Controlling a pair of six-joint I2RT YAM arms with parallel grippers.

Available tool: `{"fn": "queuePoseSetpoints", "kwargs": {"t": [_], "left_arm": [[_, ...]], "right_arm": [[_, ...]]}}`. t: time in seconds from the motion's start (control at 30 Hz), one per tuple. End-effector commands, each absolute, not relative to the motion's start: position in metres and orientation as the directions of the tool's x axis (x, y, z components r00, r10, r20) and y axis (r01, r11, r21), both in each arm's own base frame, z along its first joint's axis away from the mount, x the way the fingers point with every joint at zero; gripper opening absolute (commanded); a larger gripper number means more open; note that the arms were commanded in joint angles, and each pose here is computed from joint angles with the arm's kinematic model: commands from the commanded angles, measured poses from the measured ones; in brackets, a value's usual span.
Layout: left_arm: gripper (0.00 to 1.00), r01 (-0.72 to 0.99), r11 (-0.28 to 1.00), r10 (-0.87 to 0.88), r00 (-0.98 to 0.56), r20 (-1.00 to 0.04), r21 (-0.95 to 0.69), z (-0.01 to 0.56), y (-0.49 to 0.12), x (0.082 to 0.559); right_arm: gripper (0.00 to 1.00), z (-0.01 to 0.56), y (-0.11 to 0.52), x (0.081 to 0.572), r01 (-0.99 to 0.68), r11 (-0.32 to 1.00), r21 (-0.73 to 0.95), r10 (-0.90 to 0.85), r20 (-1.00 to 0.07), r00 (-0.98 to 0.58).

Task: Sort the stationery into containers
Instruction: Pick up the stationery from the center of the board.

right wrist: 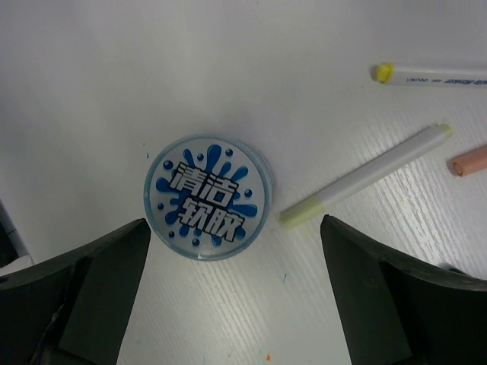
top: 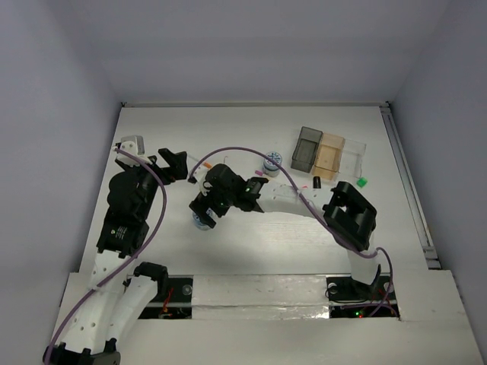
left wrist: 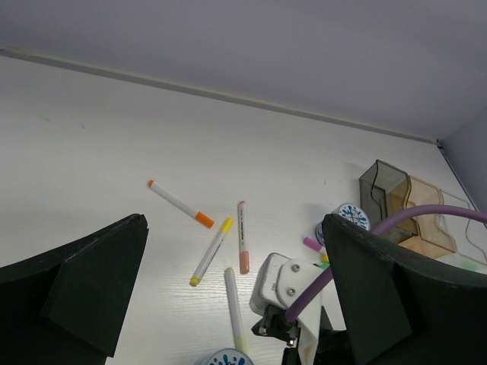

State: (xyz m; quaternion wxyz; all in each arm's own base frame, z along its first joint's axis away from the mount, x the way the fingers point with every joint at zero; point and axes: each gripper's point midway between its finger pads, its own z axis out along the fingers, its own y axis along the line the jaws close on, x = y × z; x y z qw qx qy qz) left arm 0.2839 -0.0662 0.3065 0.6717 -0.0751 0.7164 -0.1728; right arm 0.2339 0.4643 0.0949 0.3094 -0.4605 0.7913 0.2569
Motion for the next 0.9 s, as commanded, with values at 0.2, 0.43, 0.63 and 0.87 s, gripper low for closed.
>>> {"fn": "queuePoseSetpoints", "kwargs": {"t": [0.2,0.43,0.63,0.87], "left_arm": [[0.99,0.155,0.923,-0.352,-0.031,-0.936,-0.352,0.329,-0.068,0.281],[0.99,0.160,0.921,-0.354,-0.033,-0.935,-0.355,0.328,-0.069,0.281],[0.99,0.156,0.921,-0.357,-0.033,-0.933,-0.358,0.328,-0.068,0.281],[0.99,0.163,0.919,-0.359,-0.032,-0.933,-0.359,0.328,-0.069,0.280]], "right_arm": [[0.88,0.090,0.488,0.244,-0.895,0.438,0.089,-0.562,-0.750,-0.349],[0.43,0.108,0.496,0.246,-0.889,0.443,0.111,-0.498,-0.795,-0.347],[0.34,0.147,0.499,0.251,-0.882,0.458,0.113,-0.421,-0.846,-0.327],[0.28,0.243,0.472,0.276,-0.829,0.554,0.075,-0.231,-0.943,-0.239]]}}
